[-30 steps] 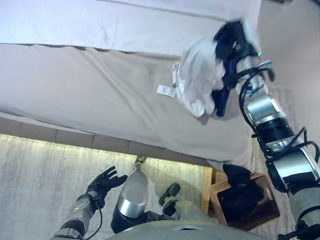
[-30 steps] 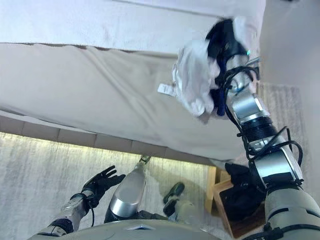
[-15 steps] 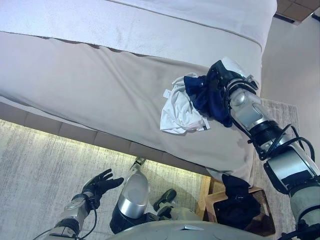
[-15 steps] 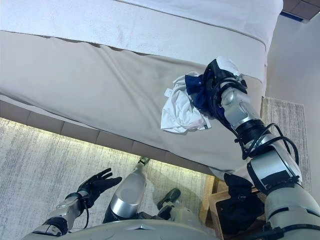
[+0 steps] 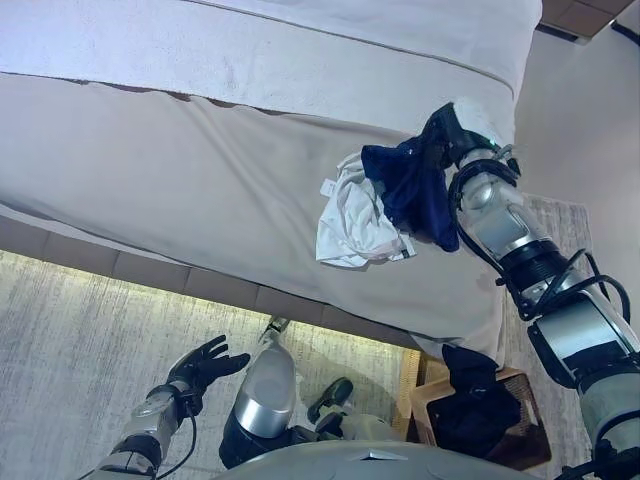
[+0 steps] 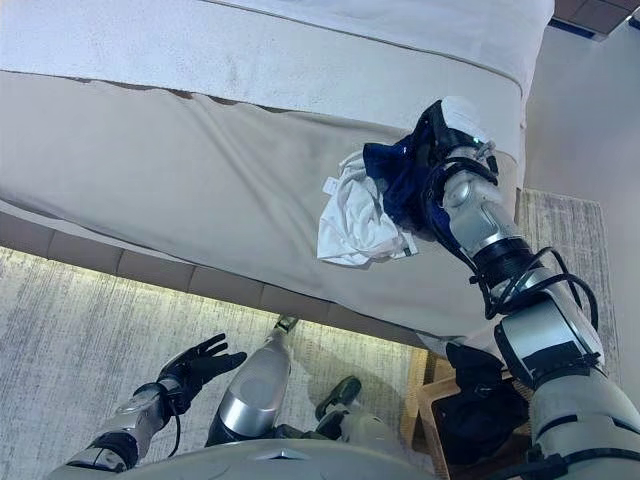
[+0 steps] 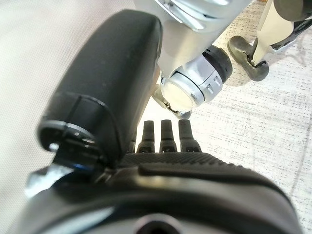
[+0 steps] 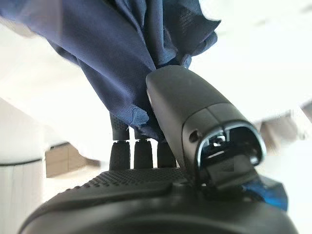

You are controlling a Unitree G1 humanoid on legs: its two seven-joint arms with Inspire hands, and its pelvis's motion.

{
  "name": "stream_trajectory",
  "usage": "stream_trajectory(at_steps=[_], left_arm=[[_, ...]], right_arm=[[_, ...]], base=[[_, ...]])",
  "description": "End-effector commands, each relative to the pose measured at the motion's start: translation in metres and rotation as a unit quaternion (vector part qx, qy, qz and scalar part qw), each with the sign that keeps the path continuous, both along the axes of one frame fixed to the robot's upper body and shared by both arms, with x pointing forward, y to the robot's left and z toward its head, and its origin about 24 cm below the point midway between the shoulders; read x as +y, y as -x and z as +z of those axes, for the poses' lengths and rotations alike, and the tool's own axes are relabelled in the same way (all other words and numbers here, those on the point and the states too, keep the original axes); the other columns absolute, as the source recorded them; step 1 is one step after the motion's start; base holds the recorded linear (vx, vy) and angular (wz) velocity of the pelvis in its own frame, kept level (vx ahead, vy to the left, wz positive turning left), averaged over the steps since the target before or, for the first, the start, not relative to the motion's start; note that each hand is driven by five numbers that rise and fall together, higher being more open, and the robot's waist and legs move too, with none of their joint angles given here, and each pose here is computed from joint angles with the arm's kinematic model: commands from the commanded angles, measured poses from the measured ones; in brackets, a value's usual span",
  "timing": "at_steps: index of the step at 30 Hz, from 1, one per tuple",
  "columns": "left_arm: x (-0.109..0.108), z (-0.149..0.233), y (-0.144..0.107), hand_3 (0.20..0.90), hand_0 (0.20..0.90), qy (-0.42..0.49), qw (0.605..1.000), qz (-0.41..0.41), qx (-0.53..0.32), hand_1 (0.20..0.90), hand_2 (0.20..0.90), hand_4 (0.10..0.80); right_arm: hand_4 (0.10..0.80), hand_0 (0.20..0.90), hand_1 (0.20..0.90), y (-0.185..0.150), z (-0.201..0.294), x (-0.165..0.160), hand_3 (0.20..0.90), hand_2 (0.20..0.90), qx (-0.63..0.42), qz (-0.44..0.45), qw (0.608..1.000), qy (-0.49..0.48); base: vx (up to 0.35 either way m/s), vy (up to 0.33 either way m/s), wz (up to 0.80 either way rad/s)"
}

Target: Pick up the clothes from the bed and place them into the basket

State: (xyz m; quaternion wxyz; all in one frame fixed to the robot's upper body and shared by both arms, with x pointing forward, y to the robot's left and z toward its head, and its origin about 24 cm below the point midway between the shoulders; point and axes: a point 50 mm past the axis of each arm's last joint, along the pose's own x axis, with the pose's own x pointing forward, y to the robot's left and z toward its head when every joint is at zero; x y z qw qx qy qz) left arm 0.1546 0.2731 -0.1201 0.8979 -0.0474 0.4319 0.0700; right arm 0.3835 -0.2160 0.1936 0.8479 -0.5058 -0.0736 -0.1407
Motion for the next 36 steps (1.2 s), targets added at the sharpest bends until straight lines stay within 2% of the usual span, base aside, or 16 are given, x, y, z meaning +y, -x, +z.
stream_trajectory(at_steps=[1, 4, 7, 10, 12, 14, 18, 22, 25, 28, 31, 36], left_arm=[[0.003, -0.015, 0.040, 0.900, 0.900, -0.024, 0.998, -0.009, 0.062, 0.900, 0.900, 0.800], [0.006, -0.022, 0.064, 0.900, 0.900, -0.033, 0.995, 0.006, 0.095, 0.900, 0.900, 0.800], [0.005, -0.028, 0.082, 0.900, 0.900, -0.028, 0.992, 0.027, 0.124, 0.900, 0.900, 0.800], [0.002, -0.029, 0.081, 0.900, 0.900, -0.020, 0.991, 0.029, 0.129, 0.900, 0.900, 0.800], [0.000, -0.030, 0.078, 0.900, 0.900, -0.017, 0.991, 0.018, 0.130, 0.900, 0.900, 0.800], [-0.004, -0.029, 0.072, 0.900, 0.900, -0.013, 0.992, 0.005, 0.128, 0.900, 0.900, 0.800], [-0.012, -0.028, 0.056, 0.900, 0.900, -0.006, 0.993, -0.021, 0.116, 0.900, 0.900, 0.800], [-0.023, -0.026, 0.041, 0.900, 0.900, 0.006, 0.994, -0.047, 0.101, 0.900, 0.900, 0.800], [-0.026, -0.026, 0.039, 0.900, 0.900, 0.007, 0.993, -0.056, 0.100, 0.900, 0.900, 0.800], [-0.025, -0.026, 0.039, 0.900, 0.900, 0.001, 0.992, -0.073, 0.105, 0.900, 0.900, 0.800], [-0.024, -0.025, 0.040, 0.900, 0.900, -0.006, 0.990, -0.087, 0.109, 0.900, 0.900, 0.800], [-0.030, -0.012, -0.001, 0.900, 0.900, -0.005, 0.995, -0.092, 0.047, 0.900, 0.900, 0.800]], right_arm=[[0.100, 0.300, 0.300, 0.032, 0.085, -0.022, 0.200, 0.300, -0.259, -0.023, 0.966, 0.011], [0.100, 0.300, 0.300, 0.062, 0.108, -0.033, 0.200, 0.300, -0.363, -0.022, 0.932, 0.000], [0.100, 0.300, 0.300, 0.104, 0.141, -0.044, 0.200, 0.300, -0.485, -0.021, 0.874, -0.007], [0.100, 0.300, 0.300, 0.135, 0.160, -0.049, 0.200, 0.300, -0.577, -0.031, 0.816, -0.004], [0.100, 0.300, 0.300, 0.148, 0.165, -0.055, 0.200, 0.300, -0.609, -0.043, 0.792, 0.001], [0.100, 0.300, 0.300, 0.157, 0.168, -0.063, 0.200, 0.300, -0.615, -0.060, 0.786, 0.015], [0.100, 0.300, 0.300, 0.161, 0.159, -0.077, 0.200, 0.300, -0.578, -0.074, 0.812, 0.036], [0.100, 0.300, 0.300, 0.150, 0.131, -0.088, 0.200, 0.300, -0.495, -0.079, 0.865, 0.034], [0.100, 0.300, 0.300, 0.143, 0.113, -0.091, 0.200, 0.300, -0.443, -0.071, 0.893, 0.028], [0.100, 0.300, 0.300, 0.127, 0.089, -0.088, 0.200, 0.300, -0.347, -0.045, 0.937, 0.025], [0.100, 0.300, 0.300, 0.113, 0.067, -0.090, 0.200, 0.300, -0.270, -0.042, 0.962, 0.008], [0.100, 0.300, 0.300, 0.087, 0.056, -0.094, 0.200, 0.300, -0.218, -0.054, 0.974, 0.011]], base=[[0.010, 0.027, -0.14], [0.031, 0.055, -0.34], [0.070, 0.061, -0.52], [0.023, 0.025, -0.64], [0.022, -0.008, -0.53], [0.016, -0.039, -0.46], [0.014, -0.079, -0.45], [0.024, -0.120, -0.48], [0.027, -0.127, -0.41], [0.008, -0.217, -0.28], [-0.047, -0.216, -0.27], [-0.283, -0.142, 0.00]])
